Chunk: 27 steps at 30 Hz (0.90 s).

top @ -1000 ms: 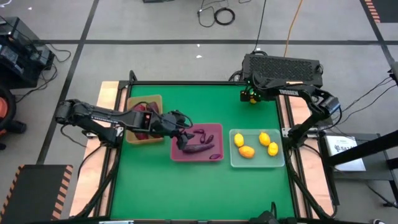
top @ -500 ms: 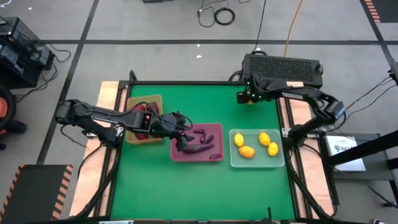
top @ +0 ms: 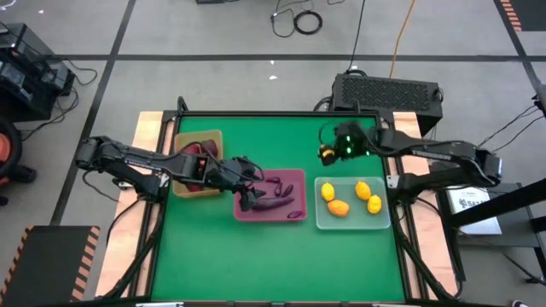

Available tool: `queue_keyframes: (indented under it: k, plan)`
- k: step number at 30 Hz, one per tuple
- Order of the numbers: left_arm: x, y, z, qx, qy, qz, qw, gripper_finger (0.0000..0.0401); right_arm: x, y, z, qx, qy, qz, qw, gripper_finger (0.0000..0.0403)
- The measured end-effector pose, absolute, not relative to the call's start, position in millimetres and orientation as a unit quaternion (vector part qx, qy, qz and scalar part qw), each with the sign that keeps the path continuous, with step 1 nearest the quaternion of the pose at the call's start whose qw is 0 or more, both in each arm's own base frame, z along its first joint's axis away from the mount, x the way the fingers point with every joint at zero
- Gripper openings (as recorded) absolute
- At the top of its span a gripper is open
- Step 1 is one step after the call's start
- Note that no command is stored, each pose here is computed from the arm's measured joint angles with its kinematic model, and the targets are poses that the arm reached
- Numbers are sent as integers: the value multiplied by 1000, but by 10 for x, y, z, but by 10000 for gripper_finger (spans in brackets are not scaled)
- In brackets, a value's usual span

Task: Sort produce into baskets
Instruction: Put the yellow lemon into the transparent bin

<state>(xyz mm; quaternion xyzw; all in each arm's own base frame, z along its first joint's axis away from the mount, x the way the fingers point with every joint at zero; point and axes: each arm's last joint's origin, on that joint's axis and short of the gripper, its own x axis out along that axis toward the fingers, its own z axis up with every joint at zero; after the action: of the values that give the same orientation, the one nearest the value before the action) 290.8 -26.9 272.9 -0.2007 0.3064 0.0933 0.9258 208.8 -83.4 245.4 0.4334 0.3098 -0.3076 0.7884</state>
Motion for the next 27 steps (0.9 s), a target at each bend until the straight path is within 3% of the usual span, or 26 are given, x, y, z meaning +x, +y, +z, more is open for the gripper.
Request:
queue_keyframes:
  k: [5, 13, 21, 27]
  plan:
    - [2897, -370, 2730, -183, 311, 71, 930, 292, 2072, -312, 2454, 462, 358, -290, 758, 212]
    - [2848, -647, 2729, -162, 322, 16, 932, 292, 1969, 314, 2300, 479, 388, -375, 692, 212]
    - [2791, -858, 2730, -170, 326, -3, 930, 292, 1827, 429, 2090, 424, 442, -487, 623, 212]
    - [2735, -1018, 2738, -221, 308, 40, 924, 292, 1853, 438, 2048, 382, 476, -466, 640, 227]
